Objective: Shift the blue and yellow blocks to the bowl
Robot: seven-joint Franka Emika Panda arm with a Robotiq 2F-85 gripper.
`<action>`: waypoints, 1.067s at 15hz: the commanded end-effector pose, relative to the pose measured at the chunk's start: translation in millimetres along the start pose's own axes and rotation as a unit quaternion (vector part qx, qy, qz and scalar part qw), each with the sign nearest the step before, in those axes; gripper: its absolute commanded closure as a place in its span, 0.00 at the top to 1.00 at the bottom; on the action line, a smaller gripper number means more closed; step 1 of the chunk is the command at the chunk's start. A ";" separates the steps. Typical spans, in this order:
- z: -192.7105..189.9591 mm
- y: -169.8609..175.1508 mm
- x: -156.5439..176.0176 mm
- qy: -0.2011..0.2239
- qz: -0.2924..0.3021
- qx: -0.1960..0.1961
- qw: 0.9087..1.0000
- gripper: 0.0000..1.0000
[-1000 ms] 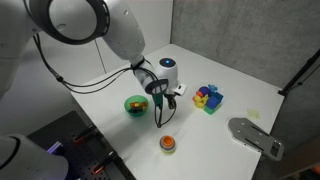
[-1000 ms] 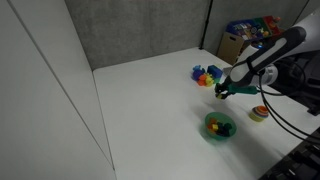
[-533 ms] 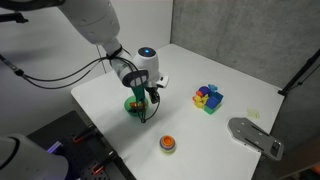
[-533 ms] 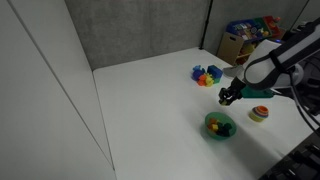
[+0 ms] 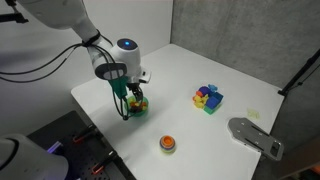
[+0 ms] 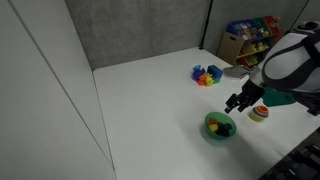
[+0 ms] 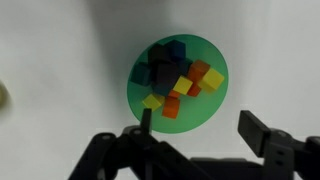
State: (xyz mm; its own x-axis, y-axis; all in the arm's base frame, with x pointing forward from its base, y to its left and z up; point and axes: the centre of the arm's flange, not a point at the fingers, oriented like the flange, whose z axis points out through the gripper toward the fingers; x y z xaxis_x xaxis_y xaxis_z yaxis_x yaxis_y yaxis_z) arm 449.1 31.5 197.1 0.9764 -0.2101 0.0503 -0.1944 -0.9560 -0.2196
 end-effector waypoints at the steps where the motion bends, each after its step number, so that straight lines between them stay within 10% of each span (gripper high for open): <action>1: -36.5 6.6 -17.5 0.006 -0.015 0.005 1.000 1.00; 10: -102.7 39.7 15.0 0.037 -0.063 -0.078 0.994 1.00; 16: -148.3 68.5 40.0 -0.024 -0.072 -0.162 0.984 1.00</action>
State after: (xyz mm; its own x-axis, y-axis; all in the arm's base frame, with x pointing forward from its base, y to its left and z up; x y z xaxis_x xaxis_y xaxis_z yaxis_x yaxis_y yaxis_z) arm 449.7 -64.9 301.1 0.9964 -0.0612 0.0589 -0.0652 -0.9955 0.0694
